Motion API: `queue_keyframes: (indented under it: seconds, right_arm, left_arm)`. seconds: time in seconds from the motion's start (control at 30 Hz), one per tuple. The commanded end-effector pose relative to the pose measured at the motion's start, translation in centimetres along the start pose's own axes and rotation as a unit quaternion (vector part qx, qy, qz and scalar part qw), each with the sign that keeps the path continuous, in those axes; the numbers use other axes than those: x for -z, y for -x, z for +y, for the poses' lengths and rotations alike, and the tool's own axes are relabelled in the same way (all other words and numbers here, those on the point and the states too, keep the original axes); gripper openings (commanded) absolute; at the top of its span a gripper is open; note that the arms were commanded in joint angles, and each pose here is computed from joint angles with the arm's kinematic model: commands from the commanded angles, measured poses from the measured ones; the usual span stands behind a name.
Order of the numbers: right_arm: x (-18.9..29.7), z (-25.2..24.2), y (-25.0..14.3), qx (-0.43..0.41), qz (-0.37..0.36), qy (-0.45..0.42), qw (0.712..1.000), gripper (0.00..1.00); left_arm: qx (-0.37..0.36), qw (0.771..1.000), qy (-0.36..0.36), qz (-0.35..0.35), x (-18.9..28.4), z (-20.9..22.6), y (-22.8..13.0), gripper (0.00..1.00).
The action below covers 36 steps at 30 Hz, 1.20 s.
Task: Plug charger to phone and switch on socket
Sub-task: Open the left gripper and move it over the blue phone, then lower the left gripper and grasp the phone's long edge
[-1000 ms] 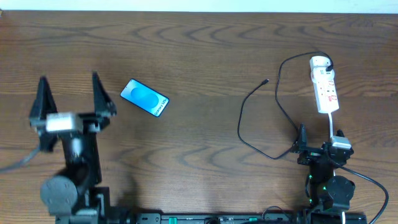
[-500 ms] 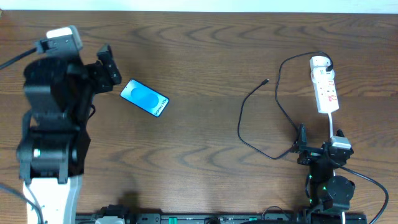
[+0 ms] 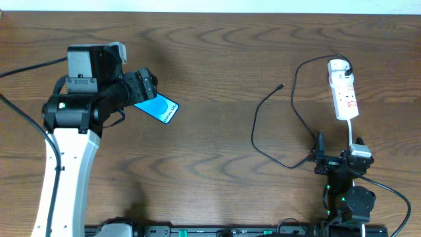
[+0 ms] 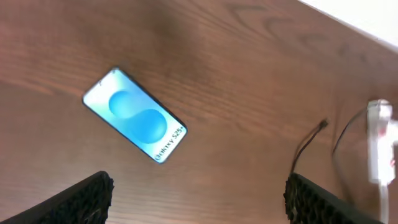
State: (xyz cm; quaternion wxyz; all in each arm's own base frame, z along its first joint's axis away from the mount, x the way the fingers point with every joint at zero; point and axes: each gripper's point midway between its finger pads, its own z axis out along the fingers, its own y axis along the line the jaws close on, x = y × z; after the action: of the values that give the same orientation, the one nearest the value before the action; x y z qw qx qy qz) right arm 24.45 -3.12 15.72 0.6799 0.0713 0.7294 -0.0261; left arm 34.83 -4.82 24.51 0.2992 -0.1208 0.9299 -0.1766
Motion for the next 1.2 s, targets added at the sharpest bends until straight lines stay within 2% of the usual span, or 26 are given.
queue_keyframes:
  seconds: [0.0, 0.17, 0.33, 0.47, 0.73, 0.9, 0.93, 1.17]
  right_arm:
    - [0.0, -0.1, 0.0, -0.007, -0.001, -0.002, 1.0, 0.99]
    - [0.0, -0.1, 0.0, -0.007, -0.001, -0.002, 1.0, 0.99]
    - [0.0, -0.1, 0.0, -0.007, 0.0, -0.002, 1.0, 0.99]
    - [0.0, -0.1, 0.0, -0.007, 0.0, -0.002, 1.0, 0.99]
    - [0.0, -0.1, 0.0, -0.007, -0.001, -0.002, 1.0, 0.99]
    - [0.0, -0.1, 0.0, -0.007, 0.0, -0.002, 1.0, 0.99]
    - [0.0, -0.1, 0.0, -0.007, -0.001, -0.002, 1.0, 0.99]
    - [0.0, -0.1, 0.0, -0.007, 0.0, -0.002, 1.0, 0.99]
  left_arm:
    - [0.144, 0.987, 0.063, -0.031, -0.3, 2.2, 1.2, 0.88]
    - [0.22, 0.966, 0.128, -0.053, -0.2, 4.2, 2.5, 0.88]
    - [0.266, 0.947, 0.178, -0.019, -1.6, 5.0, 3.4, 0.88]
    - [0.297, 0.931, 0.211, 0.027, -4.5, 5.7, 3.1, 0.88]
    - [0.313, 0.914, 0.231, 0.115, -9.9, 6.9, 0.0, 0.88]
    - [0.328, 0.901, 0.251, 0.134, -11.5, 7.8, -1.1, 0.88]
    - [0.331, 0.899, 0.253, 0.136, -11.7, 7.9, -1.3, 0.98]
    - [0.335, 0.896, 0.261, 0.134, -12.2, 8.3, -1.4, 0.98]
